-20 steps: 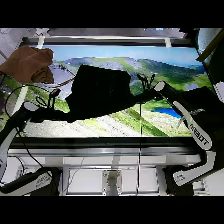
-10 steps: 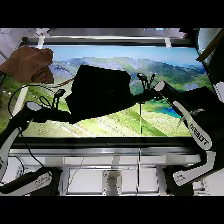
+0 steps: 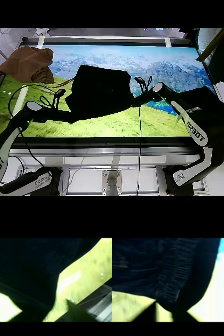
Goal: Fold the clothes and pants, and hang the long-sleeved shirts on hangers.
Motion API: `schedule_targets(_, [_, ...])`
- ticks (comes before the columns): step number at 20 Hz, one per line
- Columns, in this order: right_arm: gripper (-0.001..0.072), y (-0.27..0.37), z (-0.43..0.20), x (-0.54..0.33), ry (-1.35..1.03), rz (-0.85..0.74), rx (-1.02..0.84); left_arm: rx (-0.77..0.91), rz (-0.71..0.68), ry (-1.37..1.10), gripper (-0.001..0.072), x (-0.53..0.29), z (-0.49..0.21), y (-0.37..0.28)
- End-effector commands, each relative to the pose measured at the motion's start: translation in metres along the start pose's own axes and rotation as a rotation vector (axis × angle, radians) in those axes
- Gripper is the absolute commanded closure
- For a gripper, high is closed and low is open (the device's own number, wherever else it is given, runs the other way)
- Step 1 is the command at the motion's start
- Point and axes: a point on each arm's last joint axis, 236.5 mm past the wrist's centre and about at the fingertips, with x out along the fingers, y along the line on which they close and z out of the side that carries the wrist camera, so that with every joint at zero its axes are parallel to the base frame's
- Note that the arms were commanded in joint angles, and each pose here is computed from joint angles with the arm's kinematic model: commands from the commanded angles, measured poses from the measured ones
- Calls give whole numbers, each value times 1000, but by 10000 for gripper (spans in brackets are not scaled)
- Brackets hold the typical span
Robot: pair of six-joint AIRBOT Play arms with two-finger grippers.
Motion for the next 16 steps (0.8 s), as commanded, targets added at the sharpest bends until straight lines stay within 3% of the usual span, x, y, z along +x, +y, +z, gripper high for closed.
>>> schedule_targets(1, [688,25,15,-16,-8,68,-44,-41,-6,-6,675,-5,5,-3])
schedule_targets(7, [688,132,14,-149,36,200,-289,-61,-72,-93,676,-110,45,-61])
schedule_targets(12, [688,225,6,-295,-273,134,-440,109,102,-406,677,-258,92,-133])
schedule_targets(16, [690,262,-1,-351,-427,138,-420,214,204,-600,677,-336,120,-185])
